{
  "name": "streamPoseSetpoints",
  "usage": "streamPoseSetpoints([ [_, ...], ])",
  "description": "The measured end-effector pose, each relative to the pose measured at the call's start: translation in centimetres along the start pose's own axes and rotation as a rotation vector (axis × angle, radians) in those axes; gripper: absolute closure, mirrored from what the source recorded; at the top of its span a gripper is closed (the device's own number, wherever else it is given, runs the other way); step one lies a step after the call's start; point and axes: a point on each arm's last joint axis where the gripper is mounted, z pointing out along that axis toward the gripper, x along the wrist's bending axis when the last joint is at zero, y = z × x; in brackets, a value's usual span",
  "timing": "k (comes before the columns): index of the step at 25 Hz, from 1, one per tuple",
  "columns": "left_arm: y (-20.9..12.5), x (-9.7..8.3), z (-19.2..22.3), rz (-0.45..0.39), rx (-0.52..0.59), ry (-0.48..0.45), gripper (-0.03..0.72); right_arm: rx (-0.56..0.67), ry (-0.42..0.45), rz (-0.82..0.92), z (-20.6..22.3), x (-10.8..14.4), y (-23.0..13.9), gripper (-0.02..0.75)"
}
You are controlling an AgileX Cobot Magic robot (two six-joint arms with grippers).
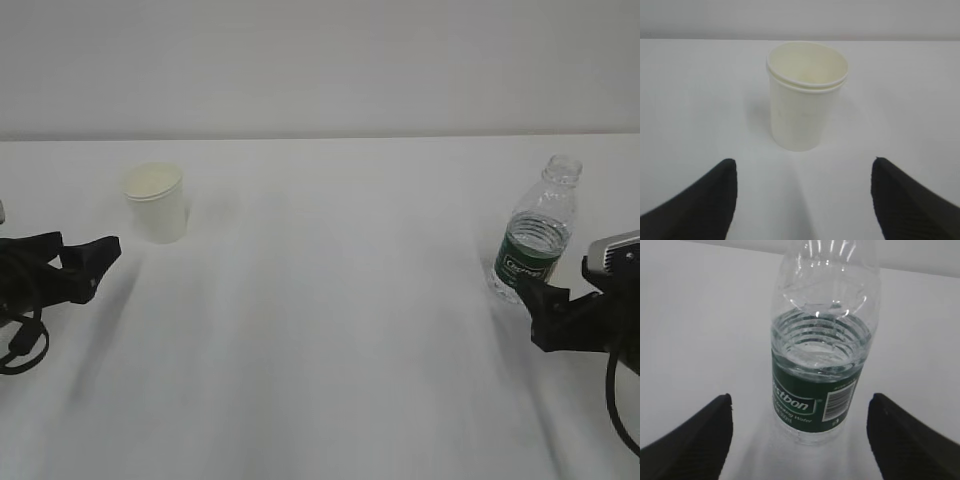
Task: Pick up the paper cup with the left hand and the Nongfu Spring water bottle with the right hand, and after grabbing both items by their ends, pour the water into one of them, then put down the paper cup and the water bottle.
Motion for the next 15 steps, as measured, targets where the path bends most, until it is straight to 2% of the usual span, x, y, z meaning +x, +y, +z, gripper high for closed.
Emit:
streamPoseSetpoints([
  [15,0.0,0.0,0.0,0.000,-0.001,0.000,0.095,0.000,-0.002,0.001,3.3,-0.4,-0.5,0.121],
])
